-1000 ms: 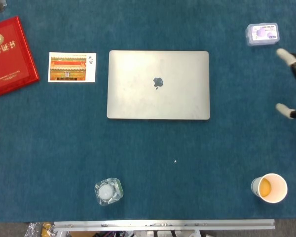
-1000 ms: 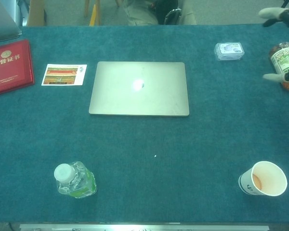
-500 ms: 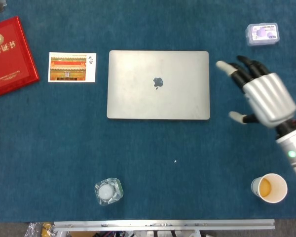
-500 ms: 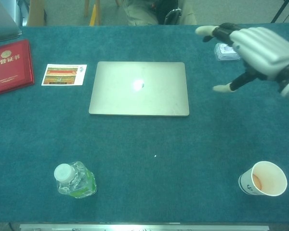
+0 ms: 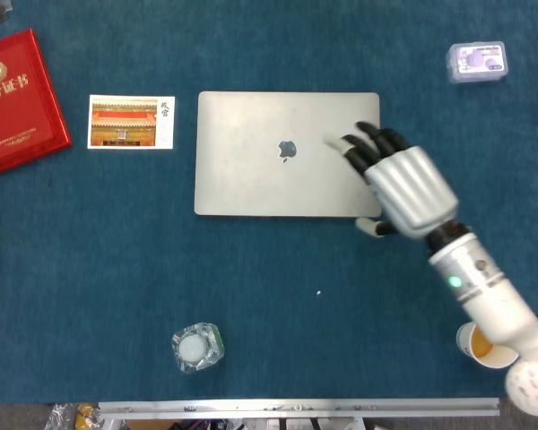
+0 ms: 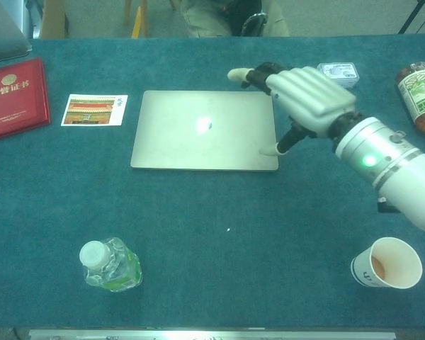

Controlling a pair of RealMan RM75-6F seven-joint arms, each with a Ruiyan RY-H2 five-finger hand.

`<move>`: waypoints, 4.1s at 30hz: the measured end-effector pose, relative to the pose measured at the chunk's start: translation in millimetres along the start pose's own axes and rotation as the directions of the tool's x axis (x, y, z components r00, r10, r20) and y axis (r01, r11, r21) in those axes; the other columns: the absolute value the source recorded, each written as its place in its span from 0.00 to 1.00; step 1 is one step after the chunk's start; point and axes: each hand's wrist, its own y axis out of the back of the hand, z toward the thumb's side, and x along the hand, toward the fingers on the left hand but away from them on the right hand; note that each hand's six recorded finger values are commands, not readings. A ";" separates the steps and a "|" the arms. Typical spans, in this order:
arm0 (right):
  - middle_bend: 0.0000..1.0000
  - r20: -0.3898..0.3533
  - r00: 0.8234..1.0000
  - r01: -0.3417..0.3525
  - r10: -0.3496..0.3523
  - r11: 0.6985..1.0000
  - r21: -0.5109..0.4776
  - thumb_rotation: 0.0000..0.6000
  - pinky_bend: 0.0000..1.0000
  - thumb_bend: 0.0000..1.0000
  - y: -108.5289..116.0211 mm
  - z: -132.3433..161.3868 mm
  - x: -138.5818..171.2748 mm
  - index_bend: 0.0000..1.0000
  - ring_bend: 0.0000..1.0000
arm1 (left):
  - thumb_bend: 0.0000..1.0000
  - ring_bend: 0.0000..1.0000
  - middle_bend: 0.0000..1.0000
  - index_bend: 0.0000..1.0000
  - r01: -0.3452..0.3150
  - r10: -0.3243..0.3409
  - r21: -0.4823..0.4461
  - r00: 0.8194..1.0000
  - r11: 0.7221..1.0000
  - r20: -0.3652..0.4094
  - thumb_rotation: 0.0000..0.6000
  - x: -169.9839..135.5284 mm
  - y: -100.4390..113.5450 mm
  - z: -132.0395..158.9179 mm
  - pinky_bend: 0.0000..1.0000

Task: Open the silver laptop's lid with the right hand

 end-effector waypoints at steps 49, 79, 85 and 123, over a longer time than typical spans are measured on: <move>0.18 0.009 0.997 -0.079 0.079 0.986 0.147 1.00 0.19 0.06 -93.6 65.0 -95.7 0.12 0.05 | 0.42 0.05 0.14 0.19 -0.002 0.002 -0.028 1.000 1.000 0.009 1.00 -5.9 -4.1 -16.3 0.07; 0.18 0.033 0.997 -0.080 0.076 0.982 0.169 1.00 0.19 0.16 -99.2 64.9 -107.9 0.12 0.05 | 0.42 0.05 0.14 0.19 -0.005 0.005 -0.032 1.000 0.999 0.004 1.00 -3.7 -6.6 -24.2 0.07; 0.18 0.032 0.997 -0.081 0.077 0.982 0.173 1.00 0.19 0.22 -99.0 64.2 -107.3 0.12 0.05 | 0.42 0.05 0.14 0.19 -0.003 0.003 -0.032 1.000 0.999 0.004 1.00 -2.7 -7.4 -24.4 0.07; 0.18 0.003 0.999 0.049 -0.052 0.965 0.259 1.00 0.19 0.33 -37.2 67.4 -109.5 0.12 0.05 | 0.42 0.10 0.19 0.23 0.158 -0.153 -0.037 0.983 0.987 0.103 1.00 14.9 -44.5 -5.1 0.07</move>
